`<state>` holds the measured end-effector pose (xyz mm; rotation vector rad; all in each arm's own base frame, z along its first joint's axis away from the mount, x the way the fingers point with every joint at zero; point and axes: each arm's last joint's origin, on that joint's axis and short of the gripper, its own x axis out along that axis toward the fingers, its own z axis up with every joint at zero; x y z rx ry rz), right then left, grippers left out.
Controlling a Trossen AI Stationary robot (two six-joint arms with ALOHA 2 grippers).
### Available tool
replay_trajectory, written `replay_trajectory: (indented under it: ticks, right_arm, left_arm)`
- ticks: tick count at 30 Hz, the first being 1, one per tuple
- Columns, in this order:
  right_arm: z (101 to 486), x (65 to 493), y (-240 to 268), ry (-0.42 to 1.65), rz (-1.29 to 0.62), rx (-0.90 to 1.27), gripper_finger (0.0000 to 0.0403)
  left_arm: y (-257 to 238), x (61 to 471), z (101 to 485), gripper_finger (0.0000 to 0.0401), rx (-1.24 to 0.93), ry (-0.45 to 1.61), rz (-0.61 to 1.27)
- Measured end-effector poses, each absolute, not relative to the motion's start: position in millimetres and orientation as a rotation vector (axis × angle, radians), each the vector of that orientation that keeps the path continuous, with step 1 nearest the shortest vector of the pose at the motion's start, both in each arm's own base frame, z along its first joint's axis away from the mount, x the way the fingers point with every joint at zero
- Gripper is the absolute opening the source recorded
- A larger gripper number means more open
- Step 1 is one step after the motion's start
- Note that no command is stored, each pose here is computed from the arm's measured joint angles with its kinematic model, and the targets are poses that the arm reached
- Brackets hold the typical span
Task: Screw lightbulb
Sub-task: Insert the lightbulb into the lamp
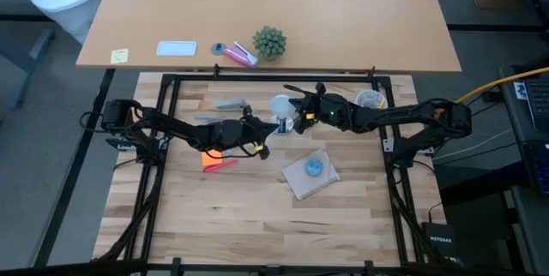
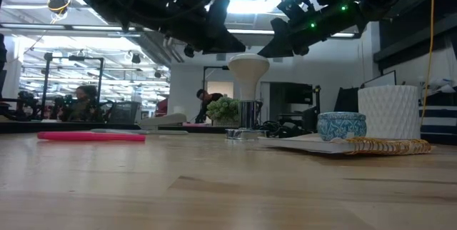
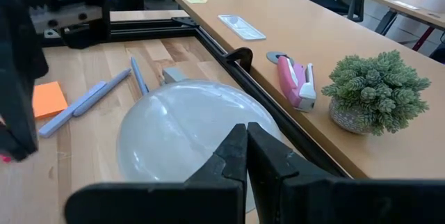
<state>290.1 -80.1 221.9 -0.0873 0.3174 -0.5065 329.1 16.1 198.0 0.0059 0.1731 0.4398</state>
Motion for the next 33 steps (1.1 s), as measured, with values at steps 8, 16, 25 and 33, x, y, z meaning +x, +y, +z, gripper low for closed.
replay_trajectory:
  ticks: [8,16,25,33]
  right_arm:
    - [221.8,290.1,-80.1,0.319,-0.506,-0.087,0.0011]
    - [221.3,290.0,-80.1,0.324,-0.506,-0.087,0.0011]
    - [221.3,290.3,-79.4,0.32,-0.475,-0.07,0.0011]
    - [221.0,291.2,-76.9,0.314,-0.397,-0.033,0.0011]
  left_arm:
    - [26.7,327.9,196.1,0.0,-0.013,0.19,0.478]
    - [41.7,326.2,196.2,0.0,-0.04,0.182,0.538]
    - [49.8,323.8,195.2,0.0,-0.032,0.196,0.621]
    - [53.8,321.9,194.8,0.0,-0.022,0.198,0.706]
